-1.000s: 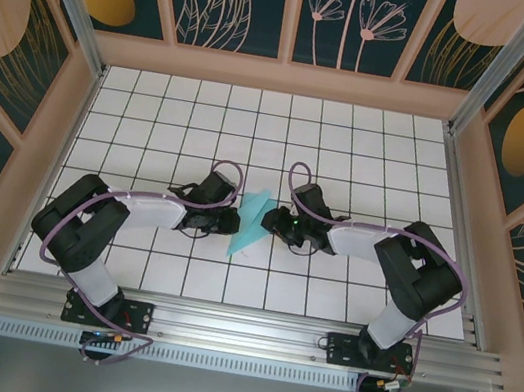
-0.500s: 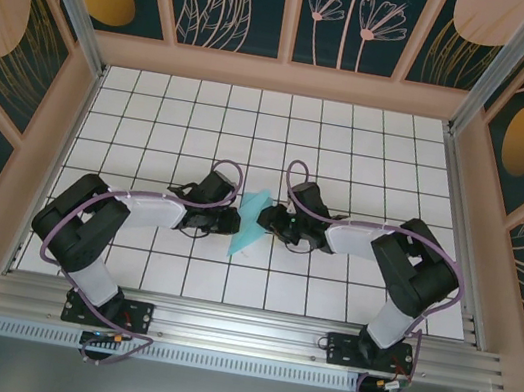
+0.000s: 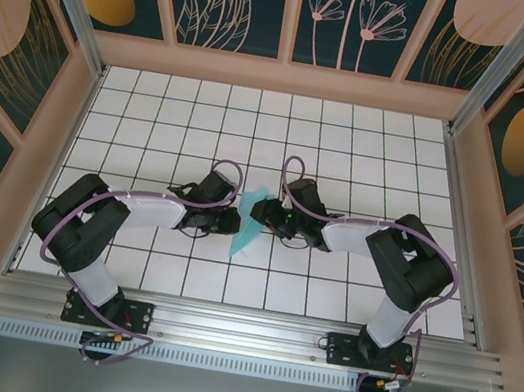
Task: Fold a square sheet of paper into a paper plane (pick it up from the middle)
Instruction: Fourth fold the wing at the center of the table, then turn over the paper at the center of the table.
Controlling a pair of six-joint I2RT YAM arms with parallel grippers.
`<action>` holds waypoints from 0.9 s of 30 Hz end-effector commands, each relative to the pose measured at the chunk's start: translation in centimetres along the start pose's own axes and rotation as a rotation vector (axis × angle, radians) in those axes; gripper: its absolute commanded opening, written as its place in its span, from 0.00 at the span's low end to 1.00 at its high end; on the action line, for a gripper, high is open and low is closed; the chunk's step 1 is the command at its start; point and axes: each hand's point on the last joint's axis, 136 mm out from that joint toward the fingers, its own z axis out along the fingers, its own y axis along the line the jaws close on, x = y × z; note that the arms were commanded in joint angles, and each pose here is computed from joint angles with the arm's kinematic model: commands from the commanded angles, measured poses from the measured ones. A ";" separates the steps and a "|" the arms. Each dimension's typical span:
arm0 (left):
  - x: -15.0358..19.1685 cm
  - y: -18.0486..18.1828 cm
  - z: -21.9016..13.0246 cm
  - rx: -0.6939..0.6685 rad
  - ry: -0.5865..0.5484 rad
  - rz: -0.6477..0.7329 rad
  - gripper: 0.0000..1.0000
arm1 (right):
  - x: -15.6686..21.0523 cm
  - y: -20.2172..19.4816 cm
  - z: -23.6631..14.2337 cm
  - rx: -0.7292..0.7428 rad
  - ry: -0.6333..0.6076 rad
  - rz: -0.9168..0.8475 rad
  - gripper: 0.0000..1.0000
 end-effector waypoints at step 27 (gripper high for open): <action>2.0 -0.1 0.7 0.042 0.068 -0.021 0.17 | 0.1 1.2 2.4 -0.062 0.015 -0.028 0.22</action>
